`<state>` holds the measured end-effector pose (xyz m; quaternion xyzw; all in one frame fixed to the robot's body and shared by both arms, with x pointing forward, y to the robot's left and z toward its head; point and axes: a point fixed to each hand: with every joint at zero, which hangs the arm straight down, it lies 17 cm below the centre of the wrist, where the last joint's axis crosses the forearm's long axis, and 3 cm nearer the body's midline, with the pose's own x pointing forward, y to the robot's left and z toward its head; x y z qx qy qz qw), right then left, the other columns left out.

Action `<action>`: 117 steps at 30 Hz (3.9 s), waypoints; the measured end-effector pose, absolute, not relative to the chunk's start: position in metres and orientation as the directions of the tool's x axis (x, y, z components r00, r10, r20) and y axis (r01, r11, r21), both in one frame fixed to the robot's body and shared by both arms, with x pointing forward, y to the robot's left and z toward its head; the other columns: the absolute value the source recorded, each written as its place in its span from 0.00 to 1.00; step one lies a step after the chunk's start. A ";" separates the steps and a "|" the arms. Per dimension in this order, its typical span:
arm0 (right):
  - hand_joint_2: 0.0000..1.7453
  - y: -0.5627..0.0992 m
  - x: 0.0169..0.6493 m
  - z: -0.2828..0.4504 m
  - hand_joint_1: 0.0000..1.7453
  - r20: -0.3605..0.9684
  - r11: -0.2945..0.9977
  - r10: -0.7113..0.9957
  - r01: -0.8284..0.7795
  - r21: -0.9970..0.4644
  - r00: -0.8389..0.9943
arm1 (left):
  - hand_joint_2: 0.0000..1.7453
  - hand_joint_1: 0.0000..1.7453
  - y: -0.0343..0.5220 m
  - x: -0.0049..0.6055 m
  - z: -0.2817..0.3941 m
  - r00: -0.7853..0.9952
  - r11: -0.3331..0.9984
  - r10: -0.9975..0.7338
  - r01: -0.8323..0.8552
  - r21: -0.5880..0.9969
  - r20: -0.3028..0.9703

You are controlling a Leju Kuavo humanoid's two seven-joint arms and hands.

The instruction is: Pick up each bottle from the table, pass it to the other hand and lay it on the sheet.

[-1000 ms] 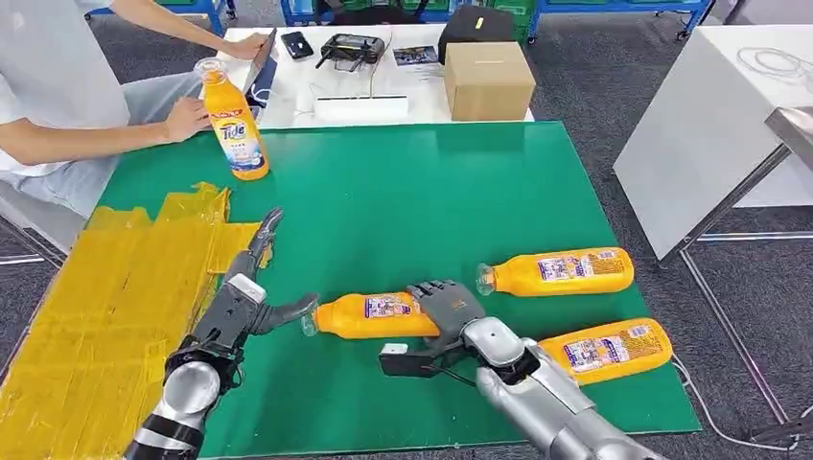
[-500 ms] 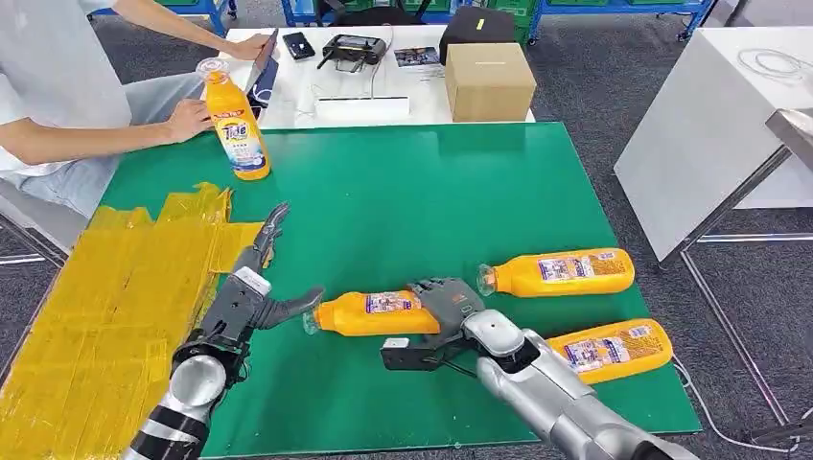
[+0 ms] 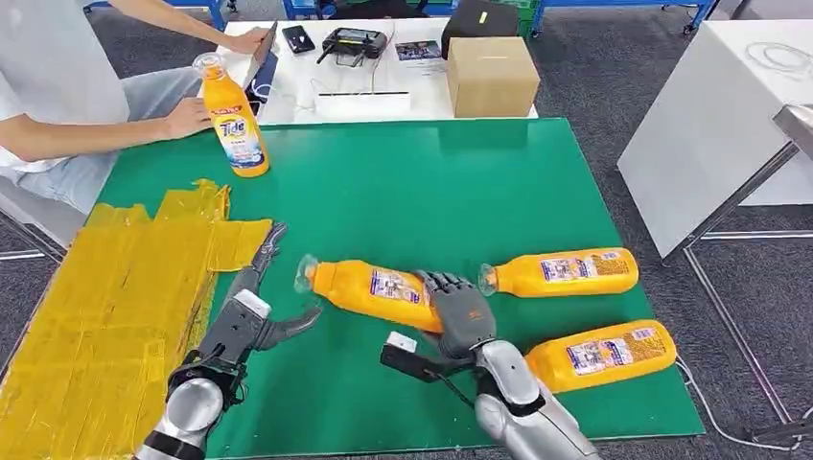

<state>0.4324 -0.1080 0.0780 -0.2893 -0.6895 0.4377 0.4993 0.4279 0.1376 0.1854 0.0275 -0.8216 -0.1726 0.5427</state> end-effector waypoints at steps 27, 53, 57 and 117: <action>1.00 -0.057 0.412 0.158 1.00 0.845 0.891 0.316 -0.171 -0.420 -0.432 | 1.00 0.00 0.105 0.427 0.210 -0.259 0.892 0.252 0.435 -0.120 0.932; 1.00 -0.005 0.399 0.128 1.00 0.827 0.813 0.344 -0.300 -0.500 -0.446 | 1.00 0.00 0.090 0.432 0.212 -0.245 0.873 0.260 0.474 -0.119 0.934; 1.00 -0.001 0.400 0.123 1.00 0.823 0.799 0.355 -0.314 -0.513 -0.443 | 1.00 0.00 0.091 0.432 0.211 -0.243 0.873 0.258 0.473 -0.118 0.935; 1.00 0.032 0.375 0.113 0.00 0.797 0.760 0.350 -0.349 -0.549 -0.491 | 1.00 1.00 0.072 0.415 0.219 -0.256 0.847 0.313 0.512 -0.146 0.915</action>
